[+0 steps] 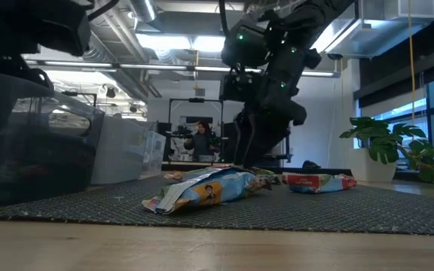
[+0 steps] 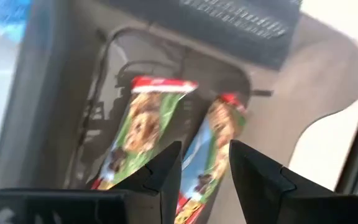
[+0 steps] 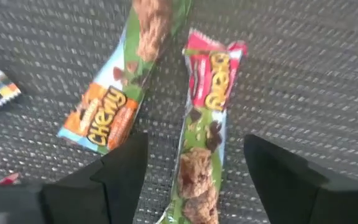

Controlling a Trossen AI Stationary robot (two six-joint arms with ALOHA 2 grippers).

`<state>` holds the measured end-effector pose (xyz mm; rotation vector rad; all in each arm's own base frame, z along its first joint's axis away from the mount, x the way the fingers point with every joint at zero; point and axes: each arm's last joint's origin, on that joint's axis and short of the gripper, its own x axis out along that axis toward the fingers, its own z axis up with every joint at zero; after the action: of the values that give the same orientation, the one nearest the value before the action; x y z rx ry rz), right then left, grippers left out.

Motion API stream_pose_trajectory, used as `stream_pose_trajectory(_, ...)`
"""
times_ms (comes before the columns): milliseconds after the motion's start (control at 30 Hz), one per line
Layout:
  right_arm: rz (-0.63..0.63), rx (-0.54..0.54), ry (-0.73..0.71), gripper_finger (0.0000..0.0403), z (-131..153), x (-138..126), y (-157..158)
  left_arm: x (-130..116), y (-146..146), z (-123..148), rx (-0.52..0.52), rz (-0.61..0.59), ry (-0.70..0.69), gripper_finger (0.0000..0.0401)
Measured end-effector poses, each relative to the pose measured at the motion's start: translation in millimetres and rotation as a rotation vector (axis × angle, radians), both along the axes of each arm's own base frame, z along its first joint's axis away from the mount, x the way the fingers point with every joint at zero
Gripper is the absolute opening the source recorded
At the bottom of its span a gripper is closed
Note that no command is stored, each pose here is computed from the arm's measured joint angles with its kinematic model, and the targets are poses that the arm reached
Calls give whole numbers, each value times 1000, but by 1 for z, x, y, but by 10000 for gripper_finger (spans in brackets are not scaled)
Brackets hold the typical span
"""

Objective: Pick and place Granola Bars by type
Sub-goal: Put the red granola bar into the black bin

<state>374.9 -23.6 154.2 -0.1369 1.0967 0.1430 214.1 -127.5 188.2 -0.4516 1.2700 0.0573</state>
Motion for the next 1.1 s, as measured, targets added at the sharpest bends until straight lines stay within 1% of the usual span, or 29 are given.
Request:
stream_pose_trajectory(133, -2, -1, 23, 268, -12, 3, 0, 3, -2, 2, -28, -5, -37, 127)
stream_pose_trajectory(267, -27, -47, 25, 262, -19, 5, -2, 4, -3, 4, -40, -6, -57, 127)
stream_pose_trajectory(367, -38, -58, 27, 243, -20, 5, -2, 3, -2, 9, -47, -18, -78, 127)
stream_pose_trajectory(467, -49, -52, 27, 216, -20, 5, -2, 0, 0, 17, -42, -49, -124, 127)
stream_pose_trajectory(600, -61, -47, 33, 178, -20, 5, -3, -2, 4, 29, -5, -62, -221, 127)
stream_pose_trajectory(833, -82, -36, 34, 120, -20, 5, -3, 6, 4, 43, 129, -145, -452, 127)
stream_pose_trajectory(967, -83, -36, 33, 95, -20, 5, -3, 12, 0, 50, 137, -205, -564, 127)
stream_pose_trajectory(1100, -82, -36, 28, 80, -19, 5, -3, 17, -3, 56, 125, -235, -648, 127)
